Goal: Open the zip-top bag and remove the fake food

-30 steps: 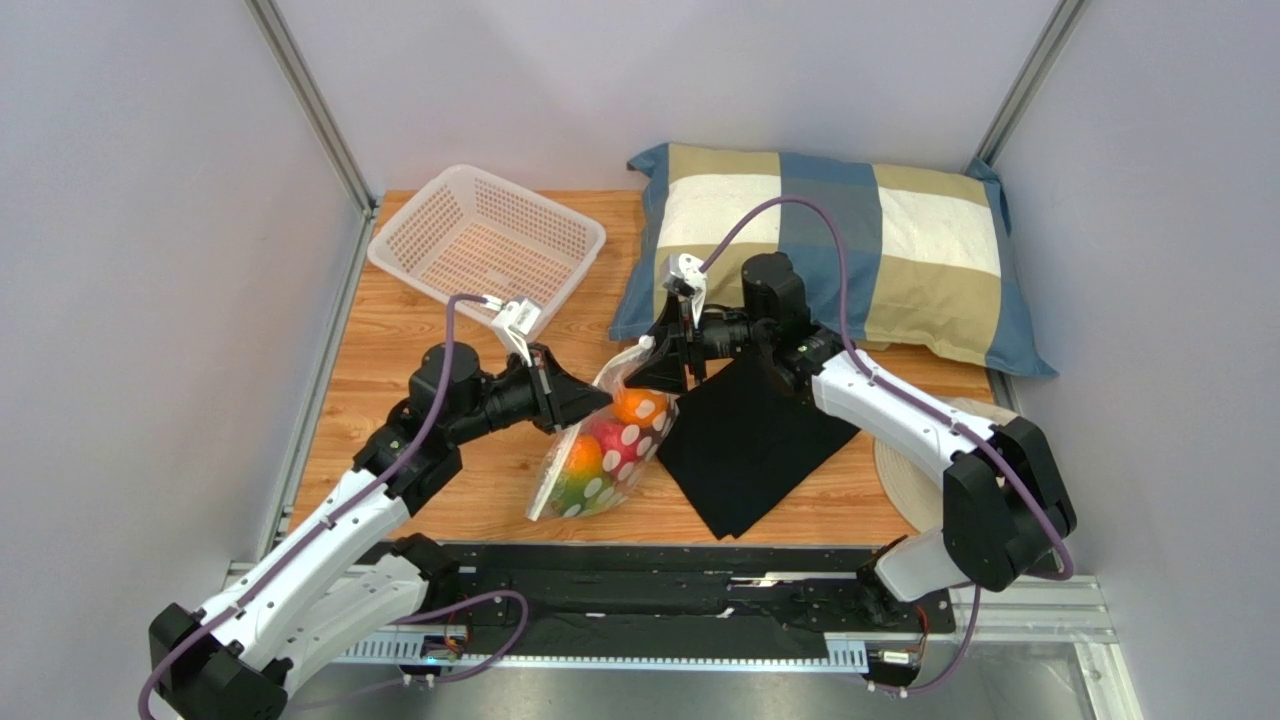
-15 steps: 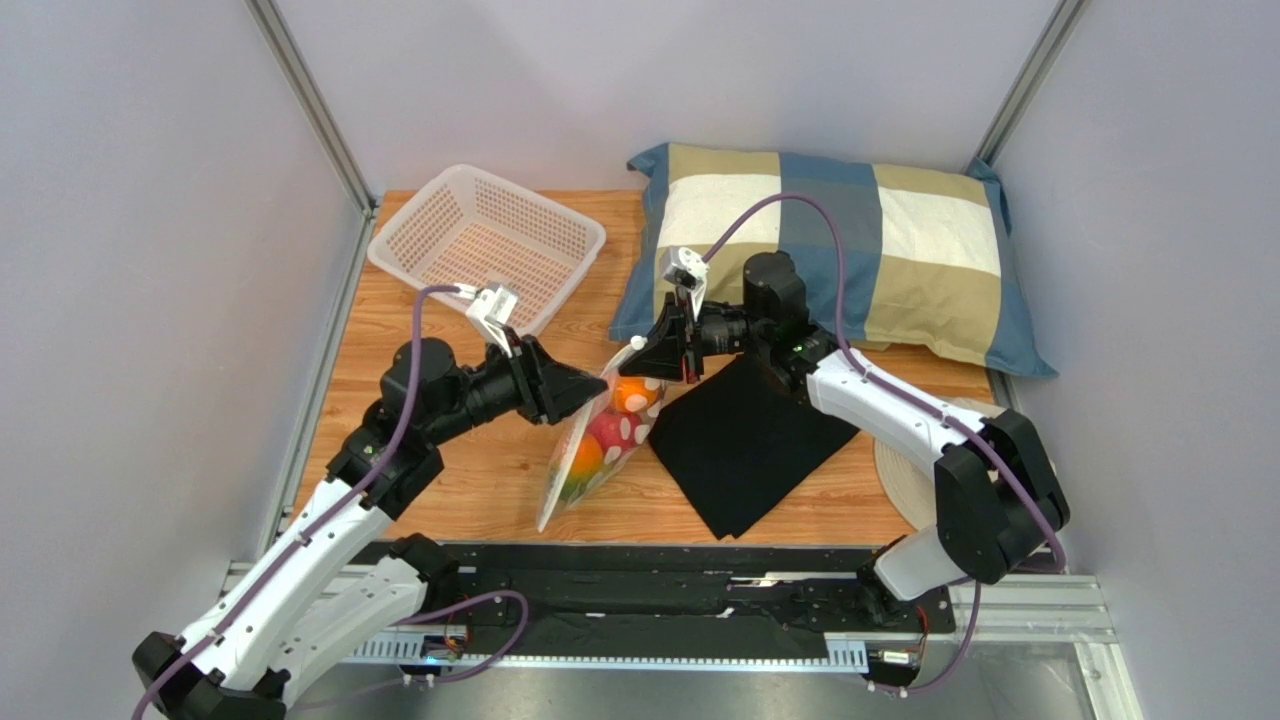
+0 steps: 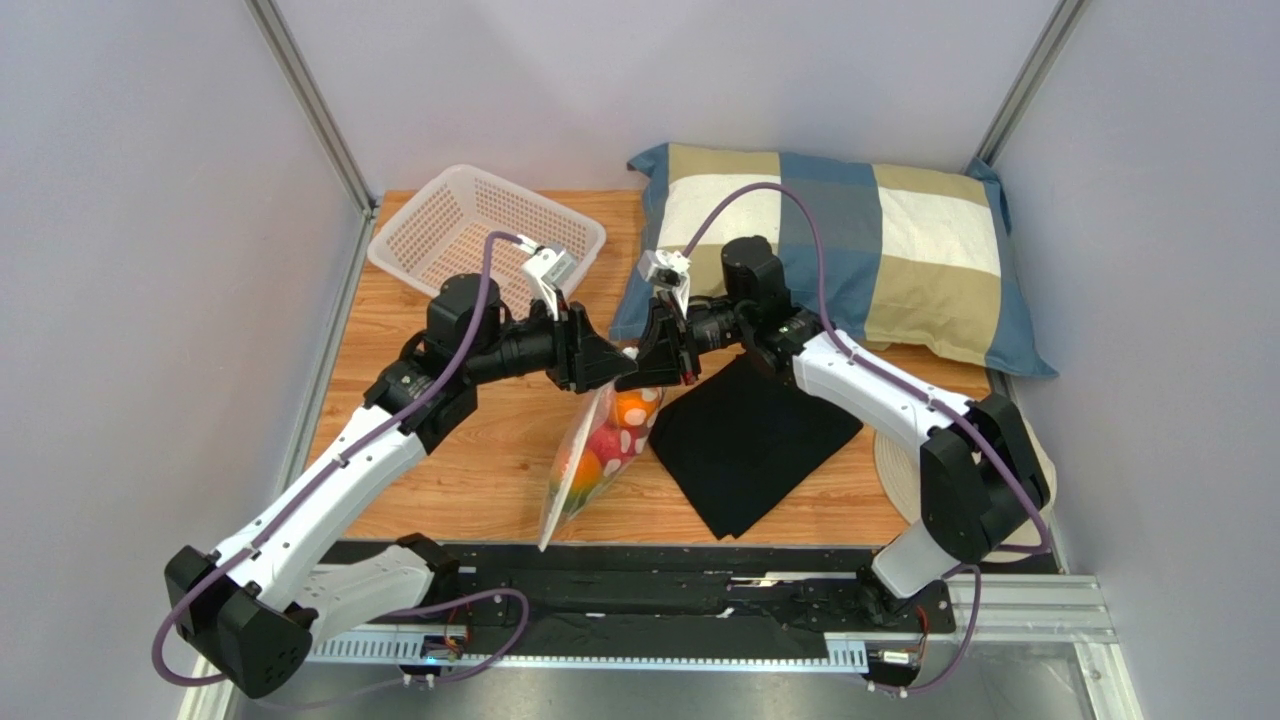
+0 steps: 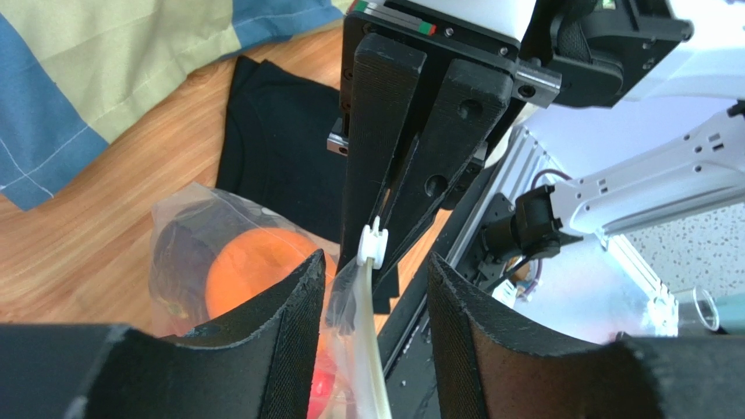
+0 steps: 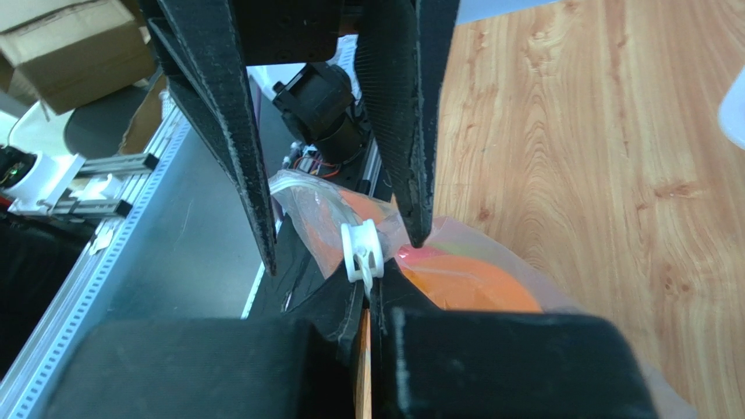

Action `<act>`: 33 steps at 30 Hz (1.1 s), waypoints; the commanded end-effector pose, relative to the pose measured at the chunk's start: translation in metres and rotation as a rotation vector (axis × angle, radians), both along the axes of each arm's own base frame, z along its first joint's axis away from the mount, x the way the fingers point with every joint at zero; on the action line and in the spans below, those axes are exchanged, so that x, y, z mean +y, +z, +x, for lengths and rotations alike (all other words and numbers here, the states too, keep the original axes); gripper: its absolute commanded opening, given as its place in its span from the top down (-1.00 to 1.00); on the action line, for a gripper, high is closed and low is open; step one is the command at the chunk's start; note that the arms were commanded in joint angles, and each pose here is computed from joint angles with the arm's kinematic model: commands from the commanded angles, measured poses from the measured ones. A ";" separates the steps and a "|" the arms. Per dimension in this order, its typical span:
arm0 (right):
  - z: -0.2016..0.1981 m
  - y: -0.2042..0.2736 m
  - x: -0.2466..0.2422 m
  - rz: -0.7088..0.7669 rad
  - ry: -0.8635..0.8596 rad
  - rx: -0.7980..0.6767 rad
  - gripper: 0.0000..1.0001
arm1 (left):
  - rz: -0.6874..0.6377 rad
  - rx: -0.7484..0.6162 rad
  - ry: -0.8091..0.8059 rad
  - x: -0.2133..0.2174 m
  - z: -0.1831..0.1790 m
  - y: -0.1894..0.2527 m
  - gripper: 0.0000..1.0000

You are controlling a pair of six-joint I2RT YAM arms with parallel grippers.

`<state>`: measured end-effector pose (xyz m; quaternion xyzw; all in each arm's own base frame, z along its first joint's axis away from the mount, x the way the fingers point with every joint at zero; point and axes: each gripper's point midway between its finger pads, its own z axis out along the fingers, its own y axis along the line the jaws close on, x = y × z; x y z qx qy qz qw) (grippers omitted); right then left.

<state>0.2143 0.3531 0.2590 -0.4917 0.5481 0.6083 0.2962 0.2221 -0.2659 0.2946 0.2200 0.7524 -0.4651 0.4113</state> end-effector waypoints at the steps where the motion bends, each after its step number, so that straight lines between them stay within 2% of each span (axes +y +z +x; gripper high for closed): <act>1: -0.010 0.011 -0.001 0.023 0.111 -0.053 1.00 | -0.007 -0.100 -0.064 -0.003 -0.004 0.018 -0.07; 3: -0.012 0.009 -0.003 0.000 0.118 -0.033 1.00 | -0.008 -0.094 -0.075 -0.005 -0.003 0.016 -0.06; 13: -0.014 0.010 -0.002 0.001 0.121 -0.034 1.00 | -0.007 -0.063 -0.059 -0.009 0.004 0.009 0.32; 15: -0.015 0.009 -0.001 -0.001 0.123 -0.032 1.00 | -0.011 -0.068 -0.052 -0.009 0.006 0.011 0.34; 18: -0.016 0.010 0.000 -0.005 0.122 -0.029 1.00 | -0.017 -0.064 -0.061 -0.011 0.006 0.011 0.56; 20: -0.015 0.011 0.003 -0.008 0.116 -0.013 1.00 | -0.010 -0.065 -0.058 -0.010 0.006 0.010 0.86; 22: -0.013 0.012 0.008 -0.018 0.093 0.013 1.00 | -0.006 -0.060 -0.057 -0.009 0.005 0.006 1.00; 23: -0.007 0.014 0.012 0.008 0.070 -0.017 1.00 | 0.008 -0.045 -0.046 -0.006 0.004 0.003 1.00; 24: -0.001 0.014 0.015 -0.005 0.015 0.034 1.00 | 0.034 -0.031 0.006 -0.001 0.009 -0.004 1.00; 26: 0.010 0.021 0.020 0.040 -0.030 0.011 1.00 | 0.064 0.011 0.048 0.010 0.003 -0.017 1.00; 28: 0.014 0.021 0.025 0.039 -0.024 0.089 1.00 | 0.061 0.068 0.070 0.016 -0.007 -0.035 1.00; 33: 0.029 0.021 0.037 0.074 -0.014 0.114 1.00 | 0.029 0.133 0.161 0.047 -0.043 -0.049 1.00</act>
